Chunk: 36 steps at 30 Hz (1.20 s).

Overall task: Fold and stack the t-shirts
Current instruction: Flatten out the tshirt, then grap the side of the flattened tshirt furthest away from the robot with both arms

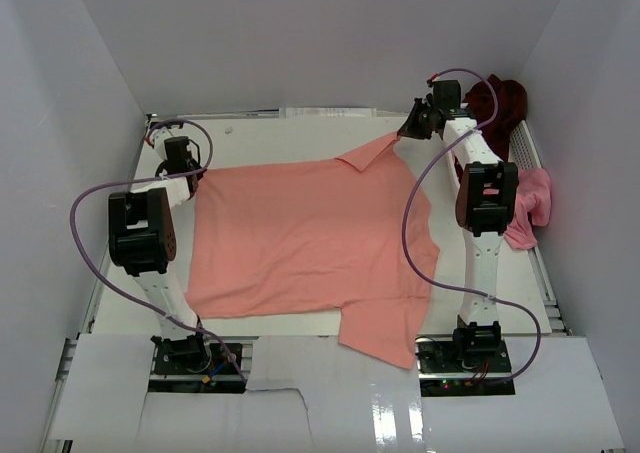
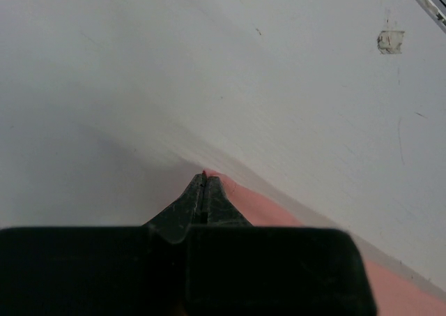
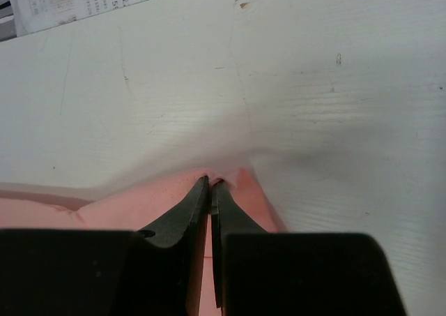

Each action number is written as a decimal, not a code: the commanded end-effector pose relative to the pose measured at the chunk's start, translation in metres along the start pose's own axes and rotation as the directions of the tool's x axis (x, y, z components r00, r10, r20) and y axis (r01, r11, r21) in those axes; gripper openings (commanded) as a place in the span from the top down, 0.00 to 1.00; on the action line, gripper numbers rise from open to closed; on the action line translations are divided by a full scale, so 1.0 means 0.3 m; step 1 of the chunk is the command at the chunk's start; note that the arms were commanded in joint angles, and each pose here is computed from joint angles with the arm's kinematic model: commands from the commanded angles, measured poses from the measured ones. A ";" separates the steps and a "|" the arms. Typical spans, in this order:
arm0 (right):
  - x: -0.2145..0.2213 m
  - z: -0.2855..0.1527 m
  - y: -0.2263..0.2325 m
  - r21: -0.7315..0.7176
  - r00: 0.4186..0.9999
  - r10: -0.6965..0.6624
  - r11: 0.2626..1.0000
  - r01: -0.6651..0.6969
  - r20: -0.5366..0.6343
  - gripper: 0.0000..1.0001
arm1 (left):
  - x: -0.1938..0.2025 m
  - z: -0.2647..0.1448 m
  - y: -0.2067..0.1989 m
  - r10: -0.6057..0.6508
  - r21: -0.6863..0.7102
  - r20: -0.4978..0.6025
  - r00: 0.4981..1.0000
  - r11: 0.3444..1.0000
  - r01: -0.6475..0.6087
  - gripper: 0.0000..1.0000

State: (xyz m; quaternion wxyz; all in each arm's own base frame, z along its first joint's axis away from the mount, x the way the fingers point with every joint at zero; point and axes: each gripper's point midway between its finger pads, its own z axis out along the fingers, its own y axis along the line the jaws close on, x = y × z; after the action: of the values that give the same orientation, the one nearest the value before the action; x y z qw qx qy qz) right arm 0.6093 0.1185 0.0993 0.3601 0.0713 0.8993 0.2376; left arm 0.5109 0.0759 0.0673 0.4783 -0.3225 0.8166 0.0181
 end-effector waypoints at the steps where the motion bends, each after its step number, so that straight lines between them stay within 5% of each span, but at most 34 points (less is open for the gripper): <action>1: -0.099 -0.040 0.040 -0.030 0.996 -0.042 0.999 0.044 0.082 0.92 | -0.053 -0.008 -0.085 0.005 0.100 0.018 1.000 0.995 -0.007 1.00; 17: -0.084 -0.191 0.176 -0.088 0.988 -0.114 0.988 0.123 0.103 0.92 | -0.103 -0.098 -0.126 0.011 0.182 0.042 0.999 0.983 -0.018 1.00; 36: 0.027 -0.347 0.165 -0.059 0.987 -0.130 0.989 0.136 0.092 0.92 | -0.077 -0.207 -0.018 0.003 0.098 0.064 0.998 0.995 -0.009 1.00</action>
State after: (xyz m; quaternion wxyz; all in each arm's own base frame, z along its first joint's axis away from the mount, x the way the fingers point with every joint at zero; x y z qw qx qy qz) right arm 0.5285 0.1295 0.1474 0.3689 0.0260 0.8966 0.2434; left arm 0.4786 0.0558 0.0861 0.4866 -0.2889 0.8242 -0.0210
